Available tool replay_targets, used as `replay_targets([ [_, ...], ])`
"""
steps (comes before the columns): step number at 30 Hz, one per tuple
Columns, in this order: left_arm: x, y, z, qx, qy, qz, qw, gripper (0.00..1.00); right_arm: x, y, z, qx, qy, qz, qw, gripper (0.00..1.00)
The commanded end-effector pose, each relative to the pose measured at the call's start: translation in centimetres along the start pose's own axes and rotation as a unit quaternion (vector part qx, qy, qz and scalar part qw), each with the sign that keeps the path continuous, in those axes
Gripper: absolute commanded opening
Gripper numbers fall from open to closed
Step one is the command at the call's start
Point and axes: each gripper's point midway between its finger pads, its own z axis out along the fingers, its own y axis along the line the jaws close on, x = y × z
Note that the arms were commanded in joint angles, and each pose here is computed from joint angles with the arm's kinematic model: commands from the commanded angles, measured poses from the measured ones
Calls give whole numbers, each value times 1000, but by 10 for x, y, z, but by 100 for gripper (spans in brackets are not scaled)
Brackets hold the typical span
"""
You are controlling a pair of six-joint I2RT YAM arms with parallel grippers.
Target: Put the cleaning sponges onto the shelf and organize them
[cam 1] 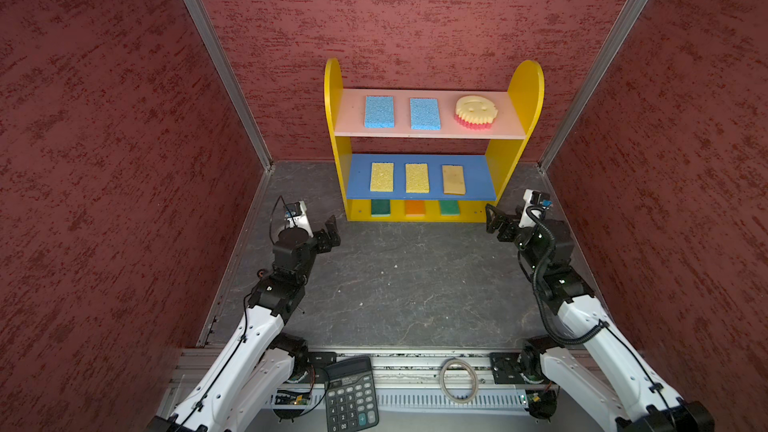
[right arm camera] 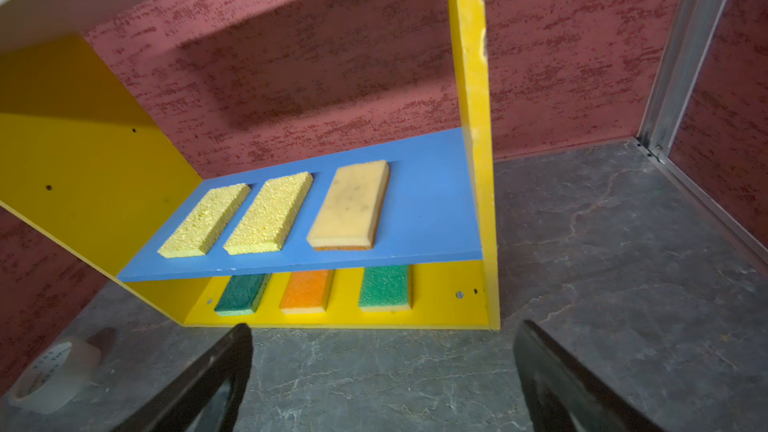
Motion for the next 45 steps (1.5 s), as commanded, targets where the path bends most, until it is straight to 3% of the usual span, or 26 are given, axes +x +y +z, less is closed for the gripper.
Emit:
replay_targets([
  [1, -21, -14, -3, 37, -59, 73, 995, 99, -11, -14, -1, 37, -42, -8, 998, 99],
  [5, -2, -10, 7, 31, -36, 110, 993, 99, 18, -32, 2, 71, -15, 0, 997, 99],
  [14, 44, 11, 32, 5, -5, 102, 995, 99, 62, -56, -1, 103, -2, -24, 994, 99],
  [26, 76, 36, 61, -24, 16, 119, 992, 99, 66, -85, 14, 188, 20, -96, 977, 99],
  [31, 80, 36, 73, 4, 32, 124, 992, 99, 84, -102, 22, 222, 19, -106, 969, 99],
  [41, 53, 56, 87, -6, -30, 100, 994, 99, 69, -117, 45, 261, -32, -136, 955, 99],
  [45, 45, 60, 92, -8, -62, 60, 996, 99, 61, -120, 61, 253, -45, -134, 957, 99],
])
